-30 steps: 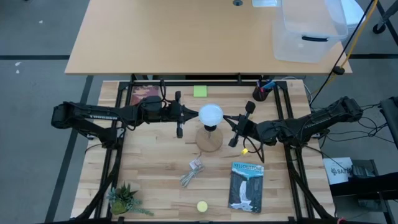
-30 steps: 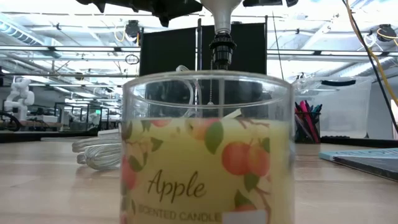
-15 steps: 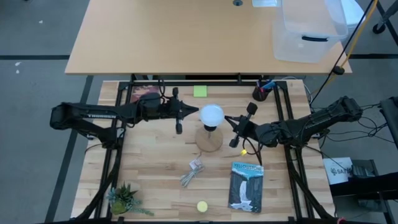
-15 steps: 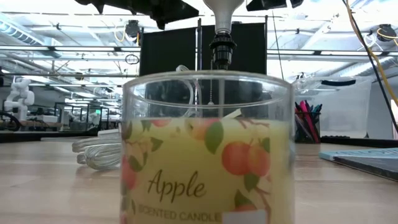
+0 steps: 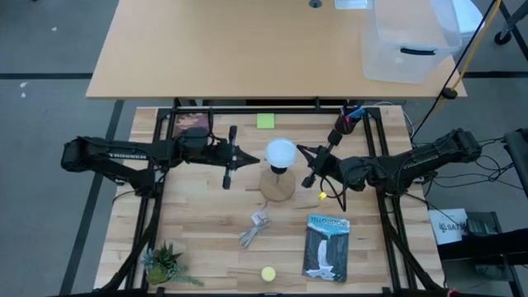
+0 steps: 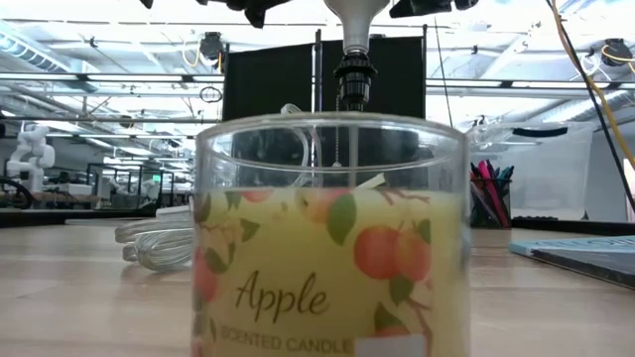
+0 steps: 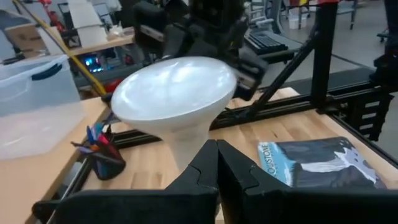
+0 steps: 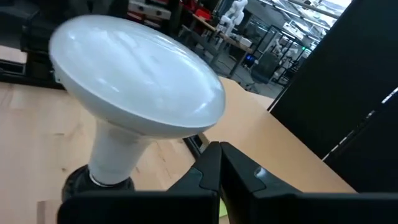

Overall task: Screw lightbulb
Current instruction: Insert the lightbulb into the lamp

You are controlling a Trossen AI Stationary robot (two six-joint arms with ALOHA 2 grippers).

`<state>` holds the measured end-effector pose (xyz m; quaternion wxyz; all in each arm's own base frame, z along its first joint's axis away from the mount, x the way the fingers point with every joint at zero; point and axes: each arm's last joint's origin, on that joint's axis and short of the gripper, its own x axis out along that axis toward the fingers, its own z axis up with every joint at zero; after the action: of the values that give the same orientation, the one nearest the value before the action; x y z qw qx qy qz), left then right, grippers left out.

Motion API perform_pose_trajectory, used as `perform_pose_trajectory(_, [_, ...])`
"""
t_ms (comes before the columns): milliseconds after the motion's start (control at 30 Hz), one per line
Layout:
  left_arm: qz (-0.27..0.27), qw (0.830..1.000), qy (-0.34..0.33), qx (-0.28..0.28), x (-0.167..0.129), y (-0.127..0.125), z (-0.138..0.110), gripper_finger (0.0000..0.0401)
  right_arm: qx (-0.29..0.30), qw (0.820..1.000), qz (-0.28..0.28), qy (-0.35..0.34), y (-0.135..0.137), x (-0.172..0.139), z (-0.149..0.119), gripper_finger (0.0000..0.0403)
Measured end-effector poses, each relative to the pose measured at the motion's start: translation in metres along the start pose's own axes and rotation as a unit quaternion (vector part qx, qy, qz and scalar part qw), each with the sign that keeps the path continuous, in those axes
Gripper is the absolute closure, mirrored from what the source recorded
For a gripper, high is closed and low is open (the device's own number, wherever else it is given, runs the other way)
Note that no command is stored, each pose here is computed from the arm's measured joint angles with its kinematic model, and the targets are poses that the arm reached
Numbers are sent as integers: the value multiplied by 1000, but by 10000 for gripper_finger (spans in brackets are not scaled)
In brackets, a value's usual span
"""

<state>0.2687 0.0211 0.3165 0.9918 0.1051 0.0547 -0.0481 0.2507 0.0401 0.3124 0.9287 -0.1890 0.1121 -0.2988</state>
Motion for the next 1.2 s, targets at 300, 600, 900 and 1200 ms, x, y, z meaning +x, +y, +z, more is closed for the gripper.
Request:
perform_pose_trajectory(300, [9, 1000, -25, 11, 0, 2, 4, 401, -4, 1000, 7, -18, -1, 0, 4, 403])
perform_pose_trajectory(600, [7, 1000, -10, 6, 11, 3, -5, 401, -2, 1000, 6, -17, -1, 0, 4, 403])
perform_pose_trajectory(900, [31, 999, -19, -4, 10, 13, -5, 401, 1, 1000, 11, -15, 1, -1, 3, 403])
perform_pose_trajectory(1200, [36, 999, -19, -6, 14, 15, -8, 401, 9, 1000, 20, -10, 3, -3, 2, 403])
